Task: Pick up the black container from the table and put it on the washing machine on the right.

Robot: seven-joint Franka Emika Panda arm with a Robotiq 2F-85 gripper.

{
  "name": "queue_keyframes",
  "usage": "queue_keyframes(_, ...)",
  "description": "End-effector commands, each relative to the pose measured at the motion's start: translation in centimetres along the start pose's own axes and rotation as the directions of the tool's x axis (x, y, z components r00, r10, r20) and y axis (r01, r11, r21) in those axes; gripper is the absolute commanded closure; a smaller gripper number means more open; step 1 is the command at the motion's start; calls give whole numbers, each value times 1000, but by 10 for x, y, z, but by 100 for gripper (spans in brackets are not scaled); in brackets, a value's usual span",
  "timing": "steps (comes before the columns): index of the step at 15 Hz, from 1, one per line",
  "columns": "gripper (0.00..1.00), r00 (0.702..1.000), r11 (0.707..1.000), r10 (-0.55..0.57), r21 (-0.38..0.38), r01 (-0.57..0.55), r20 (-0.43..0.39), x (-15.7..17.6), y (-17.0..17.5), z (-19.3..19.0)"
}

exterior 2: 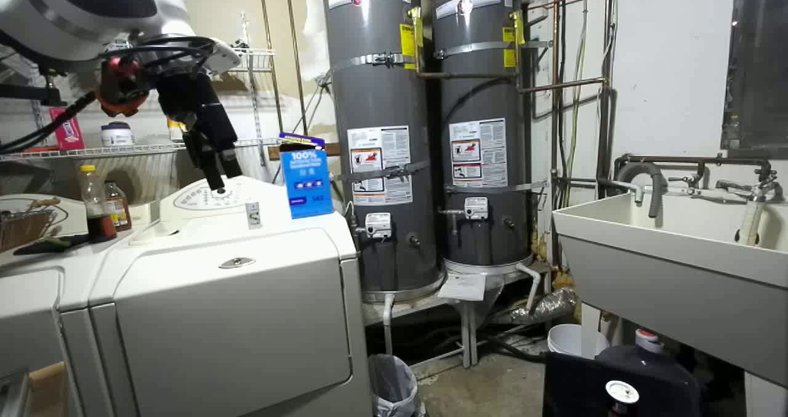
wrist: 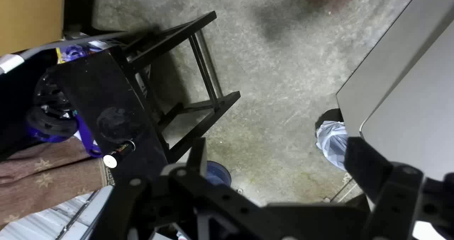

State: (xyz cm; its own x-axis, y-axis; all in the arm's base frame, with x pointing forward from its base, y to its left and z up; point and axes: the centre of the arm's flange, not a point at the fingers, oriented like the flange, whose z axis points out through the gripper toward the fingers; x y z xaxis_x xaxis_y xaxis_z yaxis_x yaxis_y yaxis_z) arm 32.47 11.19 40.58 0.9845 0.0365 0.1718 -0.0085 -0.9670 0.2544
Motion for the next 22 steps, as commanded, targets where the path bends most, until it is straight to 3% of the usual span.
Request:
queue_keyframes(1, 0, 1000, 1000, 0, 0, 0, 0, 0, 0, 0)
queue_keyframes(4, 0, 997, 998, 70, -4, -70, 19, 11, 11, 8)
queue_keyframes(7, 0, 978, 978, 194, 56, -199, 72, 31, 62, 33)
queue_keyframes(13, 0, 897, 873, 411, 211, -439, 164, 69, 204, 112)
queue_keyframes(17, 0, 850, 823, 478, 225, -521, 220, 101, 274, 148)
queue_keyframes(21, 0, 811, 788, 518, 217, -576, 271, 137, 299, 158)
queue_keyframes(22, 0, 827, 804, 511, 212, -556, 232, 104, 285, 152)
